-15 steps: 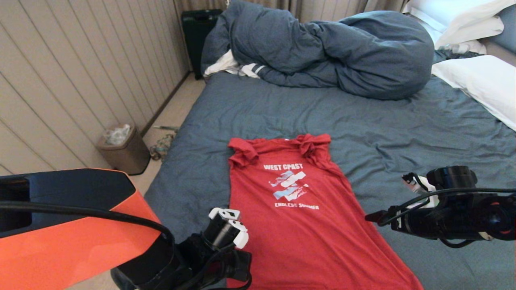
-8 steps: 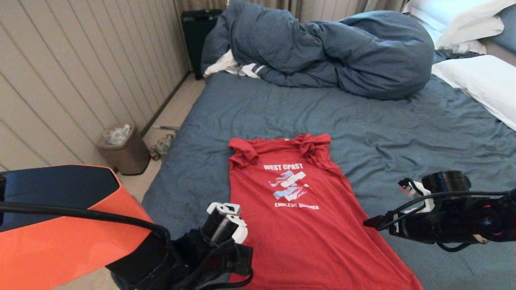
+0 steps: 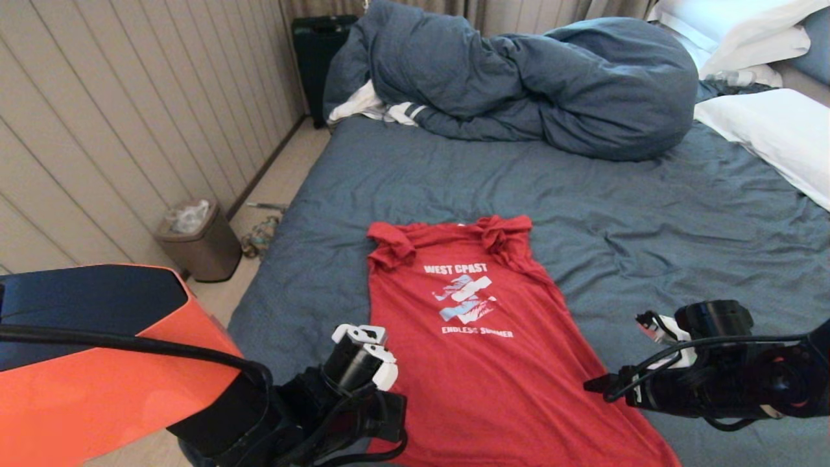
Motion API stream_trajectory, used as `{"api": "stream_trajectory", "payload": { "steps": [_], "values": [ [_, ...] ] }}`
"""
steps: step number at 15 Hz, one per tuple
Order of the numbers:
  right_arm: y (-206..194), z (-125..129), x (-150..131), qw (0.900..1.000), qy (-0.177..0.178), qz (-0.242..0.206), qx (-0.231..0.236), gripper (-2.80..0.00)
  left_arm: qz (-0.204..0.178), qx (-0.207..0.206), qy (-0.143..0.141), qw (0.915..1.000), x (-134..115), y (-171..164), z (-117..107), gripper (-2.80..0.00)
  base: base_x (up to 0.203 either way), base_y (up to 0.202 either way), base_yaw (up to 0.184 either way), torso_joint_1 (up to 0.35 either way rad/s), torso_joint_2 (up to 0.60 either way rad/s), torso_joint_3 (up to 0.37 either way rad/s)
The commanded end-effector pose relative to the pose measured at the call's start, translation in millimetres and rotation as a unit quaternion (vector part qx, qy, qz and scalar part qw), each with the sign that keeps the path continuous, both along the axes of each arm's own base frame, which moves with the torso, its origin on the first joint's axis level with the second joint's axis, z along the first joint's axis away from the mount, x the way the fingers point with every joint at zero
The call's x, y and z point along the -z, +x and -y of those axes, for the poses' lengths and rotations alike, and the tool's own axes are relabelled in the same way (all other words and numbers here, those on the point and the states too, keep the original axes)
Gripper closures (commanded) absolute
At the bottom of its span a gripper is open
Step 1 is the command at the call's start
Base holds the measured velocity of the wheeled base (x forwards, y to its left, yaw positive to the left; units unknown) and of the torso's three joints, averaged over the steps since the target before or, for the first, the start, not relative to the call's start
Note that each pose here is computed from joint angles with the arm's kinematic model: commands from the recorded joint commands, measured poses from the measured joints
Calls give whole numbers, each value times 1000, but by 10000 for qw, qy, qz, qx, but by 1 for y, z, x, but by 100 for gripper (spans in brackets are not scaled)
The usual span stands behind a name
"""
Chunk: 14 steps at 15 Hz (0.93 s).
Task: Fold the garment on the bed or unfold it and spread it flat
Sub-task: Fold the red T-shirt
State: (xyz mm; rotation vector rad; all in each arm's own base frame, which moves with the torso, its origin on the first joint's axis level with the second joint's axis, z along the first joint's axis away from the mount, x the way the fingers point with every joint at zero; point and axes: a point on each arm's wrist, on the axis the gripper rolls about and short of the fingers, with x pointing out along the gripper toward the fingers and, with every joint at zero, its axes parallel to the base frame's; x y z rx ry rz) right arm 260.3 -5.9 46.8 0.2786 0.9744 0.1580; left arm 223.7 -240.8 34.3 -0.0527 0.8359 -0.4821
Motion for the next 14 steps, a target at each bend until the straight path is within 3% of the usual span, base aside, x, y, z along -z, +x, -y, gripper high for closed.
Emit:
{"api": "stream_trajectory", "payload": {
  "steps": [1, 8, 9, 10, 14],
  "values": [
    [-1, -2, 1, 10000, 23, -24, -50, -280, 10, -13, -20, 10000, 0, 0, 0, 0, 0, 0, 0, 0, 0, 0],
    [0, -9, 1, 9998, 65, 21, -183, -280, 18, -21, -28, 10000, -1, 0, 0, 0, 0, 0, 0, 0, 0, 0],
    [0, -8, 1, 9998, 56, 22, -184, -241, 18, -21, -28, 10000, -1, 0, 0, 0, 0, 0, 0, 0, 0, 0],
    [-2, -8, 3, 9998, 56, -12, -183, 0, 16, -15, -18, 10000, -1, 0, 0, 0, 0, 0, 0, 0, 0, 0],
    [-1, -9, 5, 9998, 64, -54, -187, 0, 26, -15, -29, 10000, -1, 1, 0, 0, 0, 0, 0, 0, 0, 0]
  ]
}}
